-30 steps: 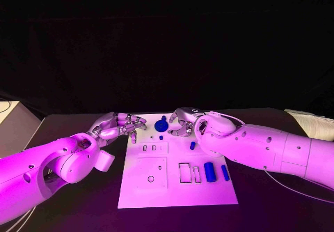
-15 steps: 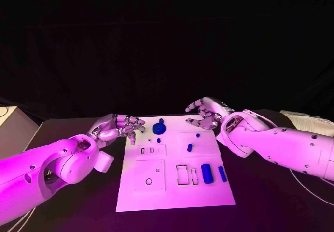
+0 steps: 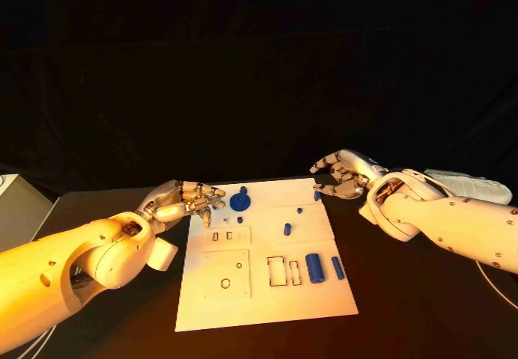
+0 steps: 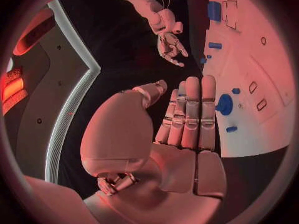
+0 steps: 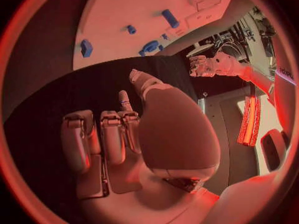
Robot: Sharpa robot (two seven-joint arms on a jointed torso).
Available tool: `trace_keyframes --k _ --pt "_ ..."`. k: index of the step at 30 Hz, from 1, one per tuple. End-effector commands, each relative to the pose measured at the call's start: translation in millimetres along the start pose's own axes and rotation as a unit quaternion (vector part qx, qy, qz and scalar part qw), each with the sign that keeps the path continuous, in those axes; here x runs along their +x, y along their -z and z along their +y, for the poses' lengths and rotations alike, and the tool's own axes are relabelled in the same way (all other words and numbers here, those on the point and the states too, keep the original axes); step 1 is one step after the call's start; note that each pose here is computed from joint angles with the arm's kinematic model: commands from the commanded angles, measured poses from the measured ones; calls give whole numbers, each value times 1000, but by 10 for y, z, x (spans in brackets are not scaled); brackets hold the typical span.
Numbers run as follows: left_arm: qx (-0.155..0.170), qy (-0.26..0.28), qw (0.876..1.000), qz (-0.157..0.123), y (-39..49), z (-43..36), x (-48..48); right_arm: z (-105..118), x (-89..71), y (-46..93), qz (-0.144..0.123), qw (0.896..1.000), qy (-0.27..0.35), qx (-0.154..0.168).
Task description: Assemble the parts on the task board
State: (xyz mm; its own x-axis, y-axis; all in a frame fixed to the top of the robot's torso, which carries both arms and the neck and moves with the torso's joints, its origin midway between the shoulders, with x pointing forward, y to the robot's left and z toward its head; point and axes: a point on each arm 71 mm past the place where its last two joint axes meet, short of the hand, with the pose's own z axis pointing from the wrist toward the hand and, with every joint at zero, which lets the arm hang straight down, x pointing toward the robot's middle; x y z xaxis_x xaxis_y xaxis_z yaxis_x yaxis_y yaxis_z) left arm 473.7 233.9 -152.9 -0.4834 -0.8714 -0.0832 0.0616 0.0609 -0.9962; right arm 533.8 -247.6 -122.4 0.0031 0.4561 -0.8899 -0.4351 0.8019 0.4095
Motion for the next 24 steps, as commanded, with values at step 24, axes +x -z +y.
trace_keyframes --k 24 --pt "5 1 1000 7 -6 6 17 -339 174 -161 71 993 55 78"
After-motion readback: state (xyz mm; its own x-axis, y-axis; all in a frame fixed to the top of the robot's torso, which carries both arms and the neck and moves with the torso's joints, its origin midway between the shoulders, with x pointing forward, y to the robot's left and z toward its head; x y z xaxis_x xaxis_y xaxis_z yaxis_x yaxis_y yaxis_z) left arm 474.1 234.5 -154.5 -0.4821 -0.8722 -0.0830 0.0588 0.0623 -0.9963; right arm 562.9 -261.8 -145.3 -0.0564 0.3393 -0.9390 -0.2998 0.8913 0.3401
